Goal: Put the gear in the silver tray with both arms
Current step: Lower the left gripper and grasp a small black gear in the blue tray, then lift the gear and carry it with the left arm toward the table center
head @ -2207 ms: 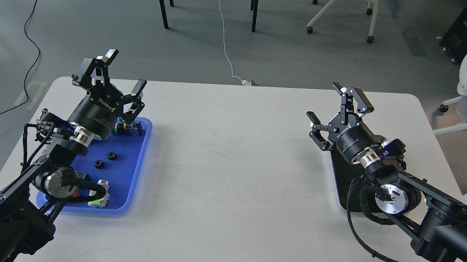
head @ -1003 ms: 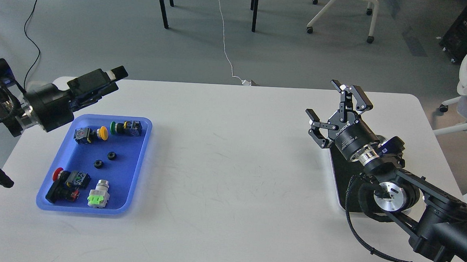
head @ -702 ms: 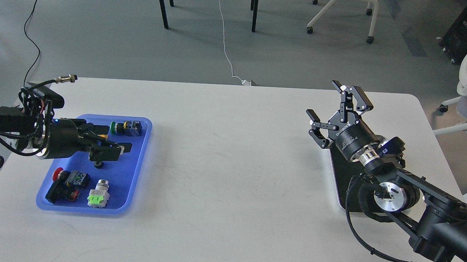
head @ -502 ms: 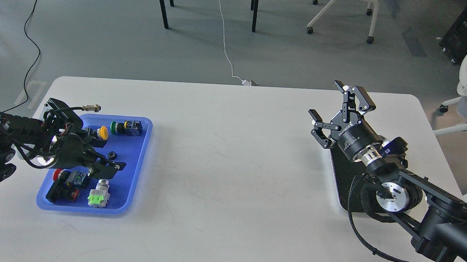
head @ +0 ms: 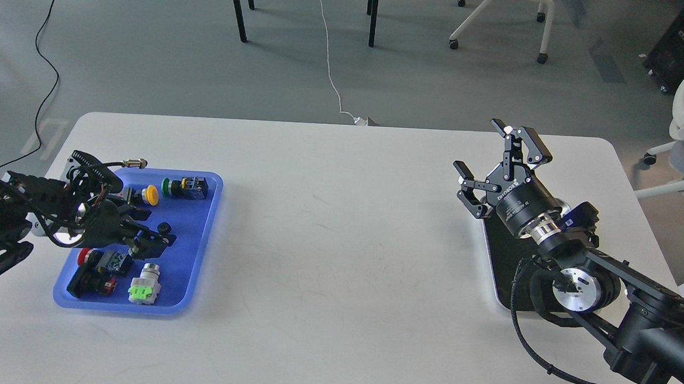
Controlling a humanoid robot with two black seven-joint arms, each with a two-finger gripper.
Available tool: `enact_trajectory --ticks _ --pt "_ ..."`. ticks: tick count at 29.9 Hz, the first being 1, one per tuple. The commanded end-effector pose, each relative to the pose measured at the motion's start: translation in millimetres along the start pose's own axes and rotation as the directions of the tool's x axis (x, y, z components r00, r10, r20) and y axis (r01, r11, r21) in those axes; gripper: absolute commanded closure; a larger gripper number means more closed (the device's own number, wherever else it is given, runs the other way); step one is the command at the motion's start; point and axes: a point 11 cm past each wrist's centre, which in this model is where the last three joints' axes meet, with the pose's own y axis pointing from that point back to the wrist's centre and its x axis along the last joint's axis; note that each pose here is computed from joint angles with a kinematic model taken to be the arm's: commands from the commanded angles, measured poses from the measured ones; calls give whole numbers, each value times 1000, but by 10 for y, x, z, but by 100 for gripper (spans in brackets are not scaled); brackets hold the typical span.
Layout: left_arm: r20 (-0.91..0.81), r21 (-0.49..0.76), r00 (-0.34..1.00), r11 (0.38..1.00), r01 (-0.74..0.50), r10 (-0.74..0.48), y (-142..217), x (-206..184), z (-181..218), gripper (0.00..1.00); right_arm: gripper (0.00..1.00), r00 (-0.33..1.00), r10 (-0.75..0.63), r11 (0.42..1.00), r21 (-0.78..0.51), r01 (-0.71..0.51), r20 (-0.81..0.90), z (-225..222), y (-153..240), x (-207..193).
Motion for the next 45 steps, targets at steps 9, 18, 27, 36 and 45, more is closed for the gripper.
enact_trajectory --ticks 9,18,27,36,45 --pt "-23 4 1000 1000 7 -6 -113 -22 1 38 1 1000 4 1000 -3 -4 0 17 15 12" --pt "-14 1 1000 1000 27 -27 -127 -74 15 78 1 1000 3 1000 -3 -3 2 16 14 8" --pt "-11 10 1000 1000 14 -14 -100 0 -21 86 1 1000 3 1000 -3 -3 2 16 14 8" --pt "79 -60 994 996 -69 73 61 662 235 86 1 1000 3 1000 -3 -3 2 16 14 8" --pt "228 -272 950 951 -148 213 254 1522 1116 85 1 999 33 999 14 -32 -33 -152 84 176"
